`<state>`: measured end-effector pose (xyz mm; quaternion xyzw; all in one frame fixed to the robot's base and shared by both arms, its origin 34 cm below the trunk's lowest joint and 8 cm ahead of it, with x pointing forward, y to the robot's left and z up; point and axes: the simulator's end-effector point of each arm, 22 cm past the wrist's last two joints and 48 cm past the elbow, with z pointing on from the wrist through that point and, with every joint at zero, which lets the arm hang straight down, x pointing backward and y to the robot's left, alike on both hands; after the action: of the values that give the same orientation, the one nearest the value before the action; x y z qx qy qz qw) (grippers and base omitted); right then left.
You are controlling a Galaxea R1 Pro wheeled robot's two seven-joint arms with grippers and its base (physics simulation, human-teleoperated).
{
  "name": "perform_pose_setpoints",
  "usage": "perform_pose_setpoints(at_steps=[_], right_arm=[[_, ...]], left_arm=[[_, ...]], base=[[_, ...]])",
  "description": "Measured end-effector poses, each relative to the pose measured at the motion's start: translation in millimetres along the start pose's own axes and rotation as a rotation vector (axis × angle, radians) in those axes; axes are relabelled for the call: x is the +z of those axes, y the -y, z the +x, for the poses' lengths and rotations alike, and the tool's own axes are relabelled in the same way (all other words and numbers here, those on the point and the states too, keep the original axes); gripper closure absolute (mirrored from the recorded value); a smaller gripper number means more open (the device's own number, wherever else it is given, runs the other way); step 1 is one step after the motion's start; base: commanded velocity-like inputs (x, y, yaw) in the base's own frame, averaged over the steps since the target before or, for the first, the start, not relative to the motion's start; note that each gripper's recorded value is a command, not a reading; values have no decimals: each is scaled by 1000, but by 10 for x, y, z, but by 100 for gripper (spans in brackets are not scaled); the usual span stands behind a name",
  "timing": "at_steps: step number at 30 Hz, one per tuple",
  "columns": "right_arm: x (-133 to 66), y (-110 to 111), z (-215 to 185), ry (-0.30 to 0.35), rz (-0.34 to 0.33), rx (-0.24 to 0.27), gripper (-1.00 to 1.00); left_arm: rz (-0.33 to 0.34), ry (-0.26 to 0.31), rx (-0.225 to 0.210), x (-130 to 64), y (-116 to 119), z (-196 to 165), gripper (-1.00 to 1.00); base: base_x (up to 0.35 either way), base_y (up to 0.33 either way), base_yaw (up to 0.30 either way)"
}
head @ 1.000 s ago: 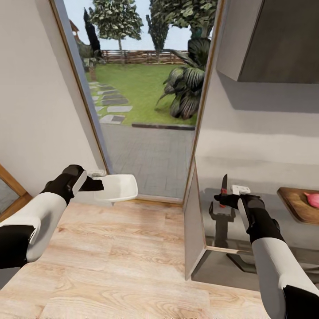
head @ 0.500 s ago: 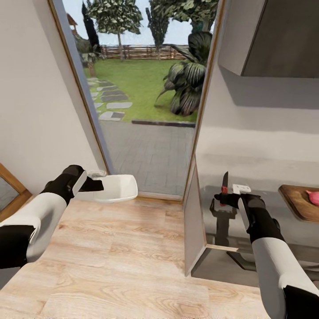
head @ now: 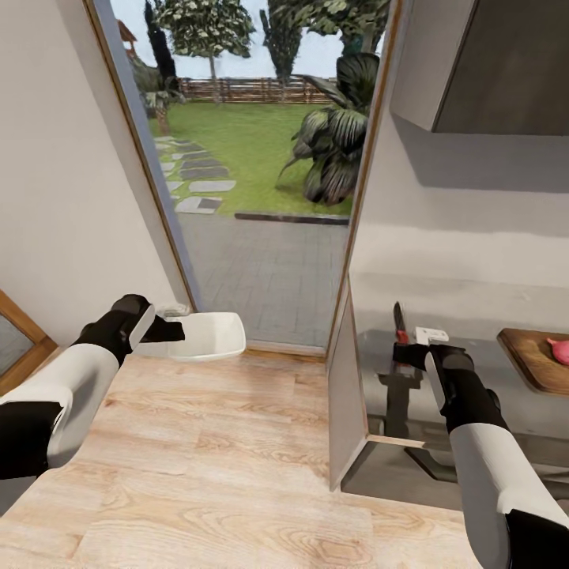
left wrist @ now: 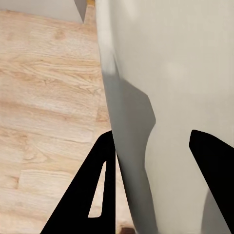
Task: In the kitchen, take the Vidalia onion out of the sink, dice it on the chopping board with the paring knife, put the diced onion into the bowl on the countertop, then place both the paring knife and the chopping board into the sink.
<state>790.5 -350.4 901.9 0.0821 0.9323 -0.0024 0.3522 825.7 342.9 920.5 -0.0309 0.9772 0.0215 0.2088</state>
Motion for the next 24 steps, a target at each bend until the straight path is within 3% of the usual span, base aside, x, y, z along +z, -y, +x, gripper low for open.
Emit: perform_pose_setpoints(at_steps=[24], right_arm=[[-61, -31, -37, 2, -11, 12, 100]], left_arm=[[1, 18, -1, -113, -3, -66, 100]], base=[[0, 0, 0]])
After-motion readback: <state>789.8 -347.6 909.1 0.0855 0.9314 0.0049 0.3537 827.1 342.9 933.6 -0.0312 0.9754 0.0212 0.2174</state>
